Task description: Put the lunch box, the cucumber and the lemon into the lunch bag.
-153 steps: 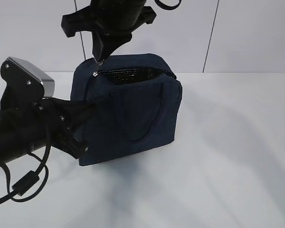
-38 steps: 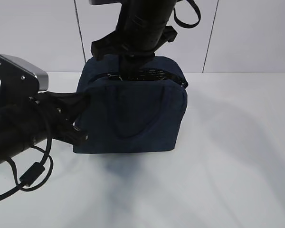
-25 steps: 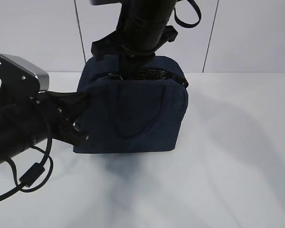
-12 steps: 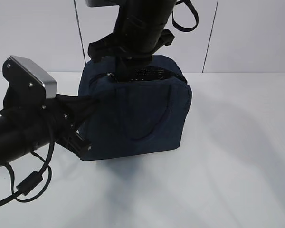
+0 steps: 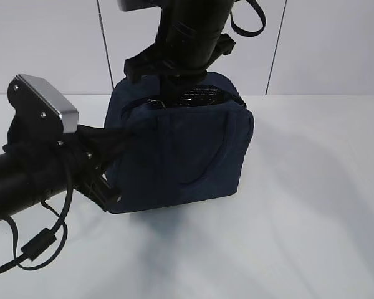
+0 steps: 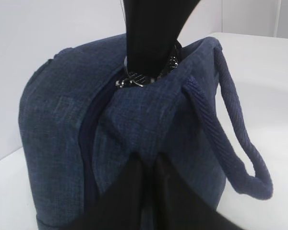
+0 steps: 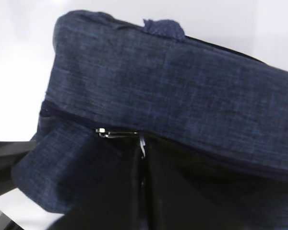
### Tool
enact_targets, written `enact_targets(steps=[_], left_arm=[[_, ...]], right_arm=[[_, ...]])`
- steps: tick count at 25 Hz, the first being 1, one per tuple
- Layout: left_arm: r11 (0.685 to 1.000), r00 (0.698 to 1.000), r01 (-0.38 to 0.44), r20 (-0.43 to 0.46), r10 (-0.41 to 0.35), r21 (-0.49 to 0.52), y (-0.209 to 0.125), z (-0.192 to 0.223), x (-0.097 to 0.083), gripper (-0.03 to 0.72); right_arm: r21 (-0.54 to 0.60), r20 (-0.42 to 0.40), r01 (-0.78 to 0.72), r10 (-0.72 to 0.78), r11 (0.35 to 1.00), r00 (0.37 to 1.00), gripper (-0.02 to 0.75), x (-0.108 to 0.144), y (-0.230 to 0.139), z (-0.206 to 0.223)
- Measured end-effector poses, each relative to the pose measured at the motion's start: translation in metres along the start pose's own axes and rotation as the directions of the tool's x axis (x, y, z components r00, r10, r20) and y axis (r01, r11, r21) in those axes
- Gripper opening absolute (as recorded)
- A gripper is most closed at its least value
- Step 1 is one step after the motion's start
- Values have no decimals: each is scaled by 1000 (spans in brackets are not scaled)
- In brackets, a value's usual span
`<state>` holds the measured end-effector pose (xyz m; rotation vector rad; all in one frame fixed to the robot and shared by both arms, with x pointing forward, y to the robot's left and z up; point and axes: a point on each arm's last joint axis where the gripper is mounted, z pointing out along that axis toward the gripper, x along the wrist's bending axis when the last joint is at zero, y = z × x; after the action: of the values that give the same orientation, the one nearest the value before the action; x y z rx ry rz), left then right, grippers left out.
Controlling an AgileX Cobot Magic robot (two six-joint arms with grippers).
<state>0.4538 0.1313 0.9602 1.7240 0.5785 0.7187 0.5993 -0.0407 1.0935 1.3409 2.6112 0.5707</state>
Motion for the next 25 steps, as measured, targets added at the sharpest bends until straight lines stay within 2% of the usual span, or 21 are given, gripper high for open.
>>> enact_targets(steps=[5, 11, 17, 22, 25], left_arm=[[1000, 1000, -7, 7, 7, -4, 0, 0, -1, 13], [1000, 999, -21, 27, 21, 1, -2, 1, -3, 13], [1000, 1000, -6, 9, 6, -1, -2, 1, -1, 13], [1000, 1000, -5, 7, 5, -11, -1, 1, -1, 13], [1000, 1000, -5, 7, 5, -11, -1, 1, -1, 13]], right_arm=[[0, 9, -2, 2, 1000, 1000, 20, -1, 0, 0], [0, -49, 3, -3, 1000, 999, 20, 4, 0, 0], [-12, 60, -2, 3, 1000, 998, 20, -4, 0, -7], [-16, 72, -8, 9, 1000, 997, 20, -5, -1, -10], [-17, 46, -12, 12, 1000, 999, 20, -2, -1, -10]])
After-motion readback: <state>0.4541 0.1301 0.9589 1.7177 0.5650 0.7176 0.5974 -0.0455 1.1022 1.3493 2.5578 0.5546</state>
